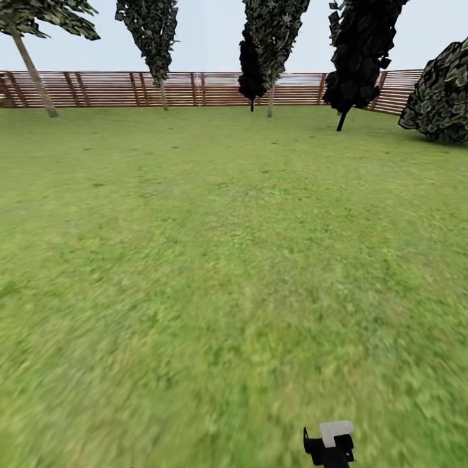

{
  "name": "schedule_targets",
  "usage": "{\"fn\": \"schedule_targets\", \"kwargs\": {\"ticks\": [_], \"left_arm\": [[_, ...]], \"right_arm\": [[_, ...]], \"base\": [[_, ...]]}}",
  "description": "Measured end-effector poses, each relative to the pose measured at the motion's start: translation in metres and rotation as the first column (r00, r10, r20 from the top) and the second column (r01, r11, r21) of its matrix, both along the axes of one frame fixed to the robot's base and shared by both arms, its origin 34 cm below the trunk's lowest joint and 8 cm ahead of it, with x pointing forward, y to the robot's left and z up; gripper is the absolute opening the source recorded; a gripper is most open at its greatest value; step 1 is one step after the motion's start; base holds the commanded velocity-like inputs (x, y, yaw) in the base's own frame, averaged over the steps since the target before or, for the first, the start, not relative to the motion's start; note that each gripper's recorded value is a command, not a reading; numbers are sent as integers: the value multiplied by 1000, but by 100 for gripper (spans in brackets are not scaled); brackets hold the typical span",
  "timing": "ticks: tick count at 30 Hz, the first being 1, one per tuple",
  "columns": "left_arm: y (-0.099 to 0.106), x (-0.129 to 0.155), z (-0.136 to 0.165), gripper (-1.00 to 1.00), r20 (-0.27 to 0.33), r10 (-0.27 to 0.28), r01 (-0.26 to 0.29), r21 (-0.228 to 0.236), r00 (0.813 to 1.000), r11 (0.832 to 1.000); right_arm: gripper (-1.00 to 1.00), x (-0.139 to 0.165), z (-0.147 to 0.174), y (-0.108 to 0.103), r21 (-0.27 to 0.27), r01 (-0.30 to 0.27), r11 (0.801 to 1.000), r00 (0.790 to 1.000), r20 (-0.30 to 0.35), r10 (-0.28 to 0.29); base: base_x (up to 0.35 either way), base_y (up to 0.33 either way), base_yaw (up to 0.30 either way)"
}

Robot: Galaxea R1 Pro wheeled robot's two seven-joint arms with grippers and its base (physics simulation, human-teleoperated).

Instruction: In the garden, pick up the pesticide atomizer on the floor and spray pesticide onto both trees until each tree trunk is fully covered.

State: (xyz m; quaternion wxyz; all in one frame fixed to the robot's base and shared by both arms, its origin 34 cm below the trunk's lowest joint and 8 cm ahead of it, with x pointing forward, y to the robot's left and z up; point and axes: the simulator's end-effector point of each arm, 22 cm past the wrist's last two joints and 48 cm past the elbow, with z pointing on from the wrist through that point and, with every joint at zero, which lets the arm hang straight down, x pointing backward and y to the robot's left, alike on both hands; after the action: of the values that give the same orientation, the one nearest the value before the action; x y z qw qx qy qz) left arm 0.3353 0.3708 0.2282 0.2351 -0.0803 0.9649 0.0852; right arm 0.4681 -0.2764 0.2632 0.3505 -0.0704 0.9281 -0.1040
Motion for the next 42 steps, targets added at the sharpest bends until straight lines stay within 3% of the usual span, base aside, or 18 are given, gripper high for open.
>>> {"fn": "schedule_targets", "kwargs": {"ticks": [3,6,9,23,31,42], "left_arm": [[2,10,6,-100,53,6,-6,9,999,1000],[11,31,23,-100,183,39,-47,36,982,998],[15,35,27,-100,216,58,-68,41,975,997],[11,21,23,-100,187,64,-71,33,980,997],[10,-44,13,-100,95,70,-74,37,993,997],[10,-55,12,-100,80,67,-70,41,995,997]], "right_arm": [[100,0,0,0,0,0,1000,1000,0,0],[100,0,0,0,0,0,1000,1000,1,0],[100,-1,0,0,0,0,1000,1000,-1,0],[100,-1,0,0,0,0,1000,1000,-1,0],[100,-1,0,0,0,0,1000,1000,-1,0],[100,-1,0,0,0,0,1000,1000,-1,0]], "base": [[0,0,279],[0,0,279],[0,0,279],[0,0,279],[0,0,279],[0,0,279]]}}
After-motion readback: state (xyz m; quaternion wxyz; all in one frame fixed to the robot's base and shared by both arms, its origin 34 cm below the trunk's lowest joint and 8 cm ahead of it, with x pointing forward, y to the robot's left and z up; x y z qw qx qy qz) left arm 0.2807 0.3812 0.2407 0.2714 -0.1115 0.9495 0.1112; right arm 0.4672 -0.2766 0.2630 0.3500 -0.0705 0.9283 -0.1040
